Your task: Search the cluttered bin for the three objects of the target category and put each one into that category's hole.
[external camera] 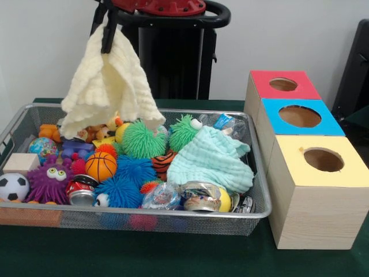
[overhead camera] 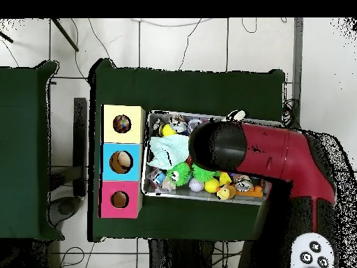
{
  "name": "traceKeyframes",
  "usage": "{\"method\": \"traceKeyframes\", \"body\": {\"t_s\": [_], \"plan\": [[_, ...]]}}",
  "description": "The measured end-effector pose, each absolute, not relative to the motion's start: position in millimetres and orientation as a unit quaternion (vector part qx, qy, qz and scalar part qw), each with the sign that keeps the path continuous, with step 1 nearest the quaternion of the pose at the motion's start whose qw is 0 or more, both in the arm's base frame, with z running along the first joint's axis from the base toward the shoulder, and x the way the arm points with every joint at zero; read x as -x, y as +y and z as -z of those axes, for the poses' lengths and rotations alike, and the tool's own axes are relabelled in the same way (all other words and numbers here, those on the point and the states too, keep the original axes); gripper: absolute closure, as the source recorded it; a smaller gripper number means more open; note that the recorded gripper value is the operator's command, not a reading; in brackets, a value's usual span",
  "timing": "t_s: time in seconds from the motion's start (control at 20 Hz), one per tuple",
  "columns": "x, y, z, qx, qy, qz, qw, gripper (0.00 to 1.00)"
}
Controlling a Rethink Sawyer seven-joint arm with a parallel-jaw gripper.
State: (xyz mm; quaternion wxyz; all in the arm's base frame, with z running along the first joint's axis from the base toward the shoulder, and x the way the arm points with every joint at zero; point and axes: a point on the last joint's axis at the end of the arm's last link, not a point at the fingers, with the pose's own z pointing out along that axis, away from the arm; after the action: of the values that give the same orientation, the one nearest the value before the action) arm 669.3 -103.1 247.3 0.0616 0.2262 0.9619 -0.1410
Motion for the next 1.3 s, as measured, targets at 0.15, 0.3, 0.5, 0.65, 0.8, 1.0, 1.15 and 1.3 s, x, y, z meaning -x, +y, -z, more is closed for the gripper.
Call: {"method": "traceKeyframes", "body": {"t_s": [0.15, 0.3, 0.5, 0.65, 0.8, 1.0, 1.15, 1.3], "plan": [[-670.1, -101.1, -247.9, -0.227, 0.962, 0.139, 0.062, 1.00], [-667.1, -97.4, -248.6, -0.227, 0.962, 0.141, 0.054, 1.00], [-659.5, -92.7, -249.6, -0.228, 0.962, 0.147, 0.031, 1.00], [-650.0, -86.3, -253.5, -0.233, 0.960, 0.154, -0.005, 1.00], [-641.1, -79.7, -259.1, -0.237, 0.957, 0.160, -0.043, 1.00], [-633.6, -74.1, -266.4, -0.241, 0.953, 0.166, -0.080, 1.00], [-629.8, -75.7, -271.6, -0.248, 0.949, 0.169, -0.097, 1.00], [-628.3, -79.4, -272.5, -0.251, 0.948, 0.170, -0.099, 1.00]]}}
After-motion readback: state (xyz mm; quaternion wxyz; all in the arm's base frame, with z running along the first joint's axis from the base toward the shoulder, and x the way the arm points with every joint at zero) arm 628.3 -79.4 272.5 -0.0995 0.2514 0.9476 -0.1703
